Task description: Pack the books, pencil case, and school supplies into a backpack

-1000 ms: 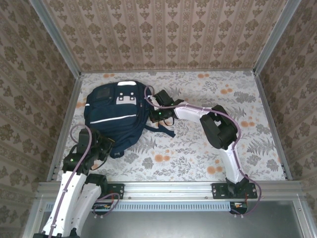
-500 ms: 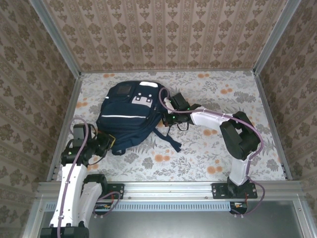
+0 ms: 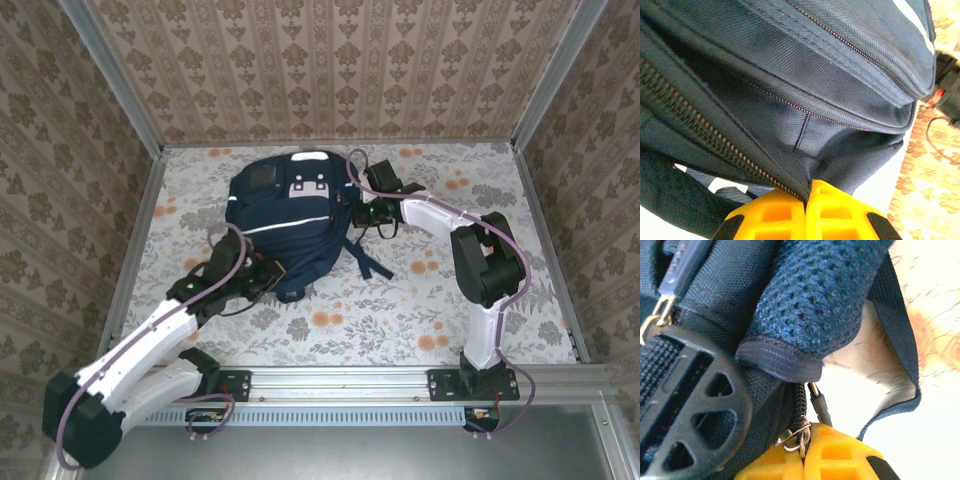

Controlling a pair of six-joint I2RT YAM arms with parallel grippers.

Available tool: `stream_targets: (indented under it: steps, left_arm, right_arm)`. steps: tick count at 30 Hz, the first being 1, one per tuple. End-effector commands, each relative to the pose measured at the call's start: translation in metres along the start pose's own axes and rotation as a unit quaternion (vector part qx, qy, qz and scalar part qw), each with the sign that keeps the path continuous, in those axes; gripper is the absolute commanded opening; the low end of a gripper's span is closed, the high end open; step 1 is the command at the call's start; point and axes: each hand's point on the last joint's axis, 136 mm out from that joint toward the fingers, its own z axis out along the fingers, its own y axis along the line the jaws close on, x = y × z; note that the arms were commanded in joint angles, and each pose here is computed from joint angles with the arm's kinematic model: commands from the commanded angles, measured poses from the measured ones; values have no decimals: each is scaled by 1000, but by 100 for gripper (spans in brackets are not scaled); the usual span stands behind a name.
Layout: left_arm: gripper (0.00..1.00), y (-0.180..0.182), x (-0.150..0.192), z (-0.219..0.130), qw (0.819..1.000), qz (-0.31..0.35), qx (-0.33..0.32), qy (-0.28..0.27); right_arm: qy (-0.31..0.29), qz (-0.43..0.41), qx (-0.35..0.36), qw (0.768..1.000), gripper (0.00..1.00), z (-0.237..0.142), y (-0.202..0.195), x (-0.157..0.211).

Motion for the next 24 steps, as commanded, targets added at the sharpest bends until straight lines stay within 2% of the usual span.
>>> stream_targets:
  steps: [1, 3, 5, 8, 9, 11, 12, 14, 15, 16, 18, 21, 24]
  left_arm:
    - [0, -26, -4, 2, 999, 30, -4, -21]
    - [0, -33, 2, 13, 999, 39, -3, -5]
    - [0, -39, 5, 18, 999, 51, -4, 5]
    - [29, -36, 1, 14, 996, 77, -36, -1]
    - [43, -34, -3, 11, 995, 85, -49, -8]
    - [63, -30, -10, 3, 993, 98, -69, -16]
    - [70, -28, -15, -2, 991, 106, -79, -21]
    - [77, -25, -25, -14, 988, 123, -93, -28]
    - [89, -24, -31, -20, 985, 134, -102, -33]
    - [95, -22, -38, -27, 983, 144, -110, -40]
    - [100, -14, -56, -43, 975, 164, -140, -58]
    - [100, -3, -86, -64, 964, 182, -172, -91]
    - [100, 18, -131, -82, 948, 180, -213, -151]
  right_arm:
    - [-72, 53, 115, 989, 0, -18, -72, -51]
    - [-71, 65, 118, 988, 2, -18, -79, -50]
    - [-70, 69, 119, 988, 16, -21, -81, -47]
    - [-71, 77, 109, 989, 42, -30, -76, -41]
    - [-75, 80, 107, 988, 45, -35, -75, -39]
    - [-81, 85, 104, 988, 50, -45, -74, -32]
    - [-82, 87, 102, 988, 52, -50, -72, -28]
    - [-89, 91, 91, 988, 57, -63, -68, -21]
    - [-93, 95, 88, 987, 60, -70, -67, -16]
    - [-98, 95, 86, 987, 65, -77, -65, -12]
    - [-114, 94, 84, 985, 76, -96, -63, -4]
    - [-139, 86, 102, 981, 99, -125, -67, 5]
    - [-168, 79, 125, 975, 100, -156, -75, 10]
